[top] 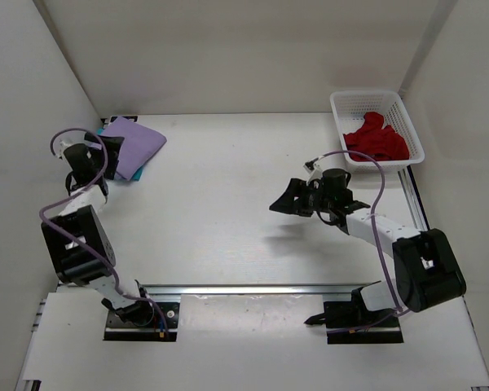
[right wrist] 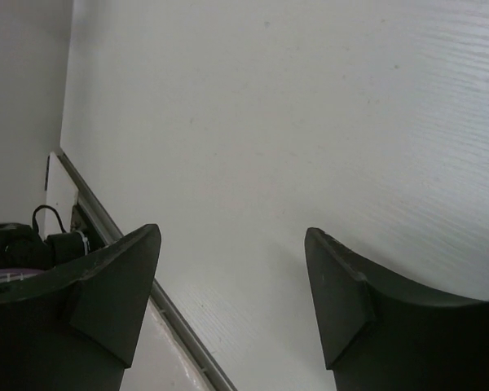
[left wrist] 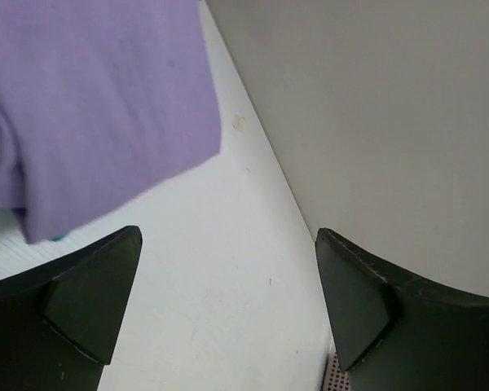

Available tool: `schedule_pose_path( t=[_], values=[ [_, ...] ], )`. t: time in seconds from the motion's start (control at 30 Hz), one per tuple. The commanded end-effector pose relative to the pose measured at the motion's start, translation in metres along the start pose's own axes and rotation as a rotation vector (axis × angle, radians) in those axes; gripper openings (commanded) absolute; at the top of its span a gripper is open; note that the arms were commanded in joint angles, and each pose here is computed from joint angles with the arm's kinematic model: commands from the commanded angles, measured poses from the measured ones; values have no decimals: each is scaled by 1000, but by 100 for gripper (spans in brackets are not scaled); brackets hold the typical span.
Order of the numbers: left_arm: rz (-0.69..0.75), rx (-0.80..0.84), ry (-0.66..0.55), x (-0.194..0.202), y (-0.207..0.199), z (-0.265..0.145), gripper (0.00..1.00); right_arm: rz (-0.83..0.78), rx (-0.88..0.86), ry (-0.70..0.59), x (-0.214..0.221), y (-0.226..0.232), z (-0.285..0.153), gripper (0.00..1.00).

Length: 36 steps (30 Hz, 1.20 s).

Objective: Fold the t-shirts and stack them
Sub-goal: Put the neatly folded tshirt into the corner of the board with the left arm, then grab crumpled tshirt from bin with the right arm

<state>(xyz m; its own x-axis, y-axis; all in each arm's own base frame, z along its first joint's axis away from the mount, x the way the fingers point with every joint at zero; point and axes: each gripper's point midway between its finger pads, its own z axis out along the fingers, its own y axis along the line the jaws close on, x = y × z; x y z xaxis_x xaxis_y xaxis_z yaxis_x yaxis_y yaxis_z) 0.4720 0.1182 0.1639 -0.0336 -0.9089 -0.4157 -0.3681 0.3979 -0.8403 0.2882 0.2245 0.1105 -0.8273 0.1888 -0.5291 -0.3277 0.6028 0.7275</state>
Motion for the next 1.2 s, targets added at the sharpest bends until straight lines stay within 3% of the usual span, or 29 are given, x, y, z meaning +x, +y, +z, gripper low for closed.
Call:
schedule_pose_path(
  t=[0.0, 0.07, 0.13, 0.17, 0.2, 0.23, 0.3, 0.33, 0.37, 0.47, 0.63, 0.83, 1.0, 1.17],
  values=[
    [87, 48, -22, 20, -30, -21, 98, -62, 49, -60, -15, 4, -4, 69],
    [170, 97, 11, 52, -56, -32, 99, -97, 100, -81, -26, 6, -2, 50],
    [257, 155, 43, 86, -82, -43, 98, -162, 114, -134, -54, 19, -3, 9],
    [324, 204, 90, 117, -100, -53, 98, -163, 141, -146, -59, 15, -3, 0],
    [372, 244, 139, 152, -113, -65, 98, -175, 141, -177, -74, 21, -6, 0],
    [421, 267, 145, 163, -119, -72, 99, -196, 143, -202, -85, 25, -7, 0],
    [531, 360, 244, 227, -134, -101, 99, -181, 205, -262, -115, 8, -21, 0],
    [573, 393, 267, 241, -139, -110, 99, -171, 237, -309, -136, 2, -33, 0],
    [609, 420, 326, 269, -134, -124, 99, -145, 296, -300, -137, -14, -37, 0],
    [666, 465, 481, 328, -110, -156, 99, -136, 462, -411, -194, -47, -74, 0],
    [746, 536, 767, 411, -55, -226, 98, 29, 711, -441, -234, -146, -128, 5],
    [821, 593, 959, 453, -17, -281, 99, 128, 948, -437, -261, -229, -173, 24],
    [810, 638, 1040, 460, -5, -299, 99, 166, 973, -447, -279, -264, -185, 45],
    [790, 613, 1032, 450, 7, -291, 99, 191, 962, -419, -294, -285, -169, 54]
  ],
)
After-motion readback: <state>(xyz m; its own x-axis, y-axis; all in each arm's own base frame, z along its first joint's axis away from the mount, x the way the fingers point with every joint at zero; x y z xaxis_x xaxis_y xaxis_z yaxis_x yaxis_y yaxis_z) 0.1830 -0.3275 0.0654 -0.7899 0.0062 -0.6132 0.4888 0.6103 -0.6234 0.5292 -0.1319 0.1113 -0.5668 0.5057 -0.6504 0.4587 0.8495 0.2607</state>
